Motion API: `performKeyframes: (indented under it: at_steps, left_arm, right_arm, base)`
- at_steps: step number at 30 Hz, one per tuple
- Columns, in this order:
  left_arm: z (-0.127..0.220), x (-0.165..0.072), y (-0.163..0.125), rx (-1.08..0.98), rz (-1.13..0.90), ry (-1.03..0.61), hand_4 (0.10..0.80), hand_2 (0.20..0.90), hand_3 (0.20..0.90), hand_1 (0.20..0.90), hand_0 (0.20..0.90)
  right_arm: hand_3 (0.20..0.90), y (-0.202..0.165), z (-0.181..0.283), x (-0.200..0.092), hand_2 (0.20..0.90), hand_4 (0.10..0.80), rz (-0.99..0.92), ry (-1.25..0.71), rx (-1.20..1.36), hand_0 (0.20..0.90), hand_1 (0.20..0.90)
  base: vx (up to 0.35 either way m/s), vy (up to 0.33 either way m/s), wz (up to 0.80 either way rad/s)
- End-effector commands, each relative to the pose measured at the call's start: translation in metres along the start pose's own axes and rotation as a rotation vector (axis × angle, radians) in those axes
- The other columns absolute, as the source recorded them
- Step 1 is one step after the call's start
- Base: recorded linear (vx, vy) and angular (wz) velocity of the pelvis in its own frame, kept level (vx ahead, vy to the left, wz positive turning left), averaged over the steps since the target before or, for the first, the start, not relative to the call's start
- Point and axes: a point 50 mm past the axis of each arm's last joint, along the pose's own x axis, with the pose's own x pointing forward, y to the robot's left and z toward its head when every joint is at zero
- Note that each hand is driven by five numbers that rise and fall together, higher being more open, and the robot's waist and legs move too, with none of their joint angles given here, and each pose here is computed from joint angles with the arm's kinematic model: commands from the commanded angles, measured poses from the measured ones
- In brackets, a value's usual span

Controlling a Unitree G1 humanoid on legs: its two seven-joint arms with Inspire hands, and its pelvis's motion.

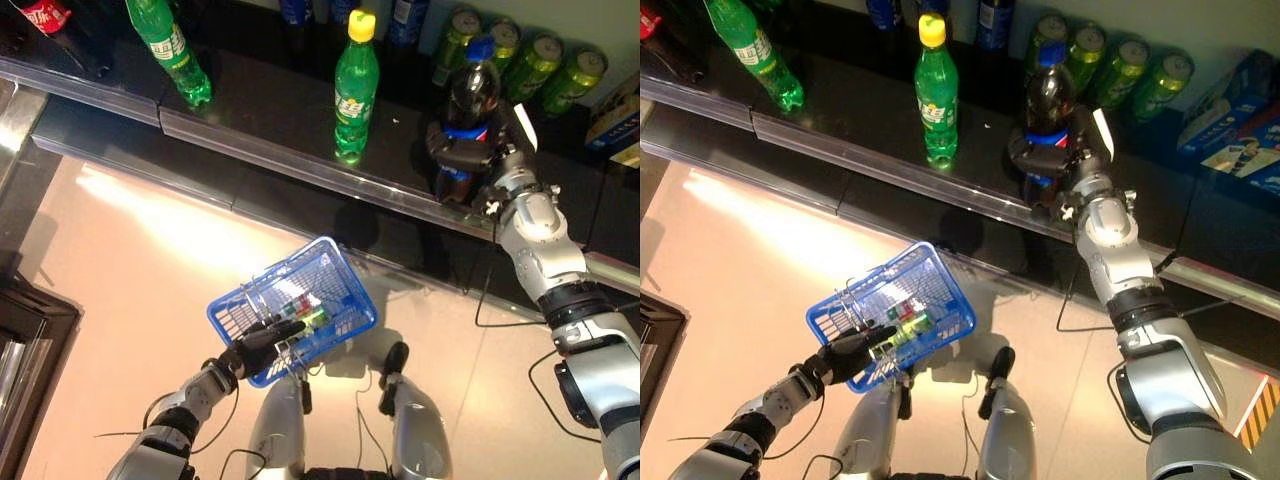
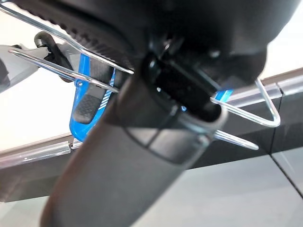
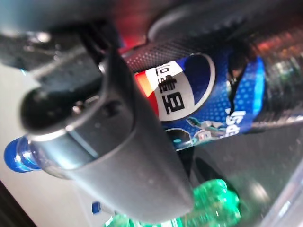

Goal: Pick up the drink and place into the basket.

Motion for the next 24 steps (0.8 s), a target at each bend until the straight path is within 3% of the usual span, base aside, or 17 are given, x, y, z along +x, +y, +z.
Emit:
performKeyframes:
  at_steps: [1,13,24]
  left_arm:
    - [-0.023,-0.016,0.003,0.015,-0.106,0.046,0.1,0.3,0.2,0.3,0.3]
    - [-0.049,-0.031,0.013,-0.075,-0.07,0.015,0.1,0.3,0.2,0.3,0.3]
    - [-0.039,-0.022,-0.017,-0.101,-0.264,-0.127,0.1,0.3,0.2,0.3,0.3]
  right_arm:
    - [0.2,-0.005,0.082,0.006,0.3,0.1,0.009,-0.39,0.023,0.3,0.3]
    - [0.2,0.003,0.058,-0.024,0.3,0.1,0.102,-0.348,0.048,0.3,0.3]
    - [0.2,0.019,0.05,-0.043,0.3,0.1,0.19,-0.358,0.076,0.3,0.3]
  base:
    - [0.087,-0.007,0.05]
    - [0.092,0.025,0.1]
    - [-0.01,0.049,0.14]
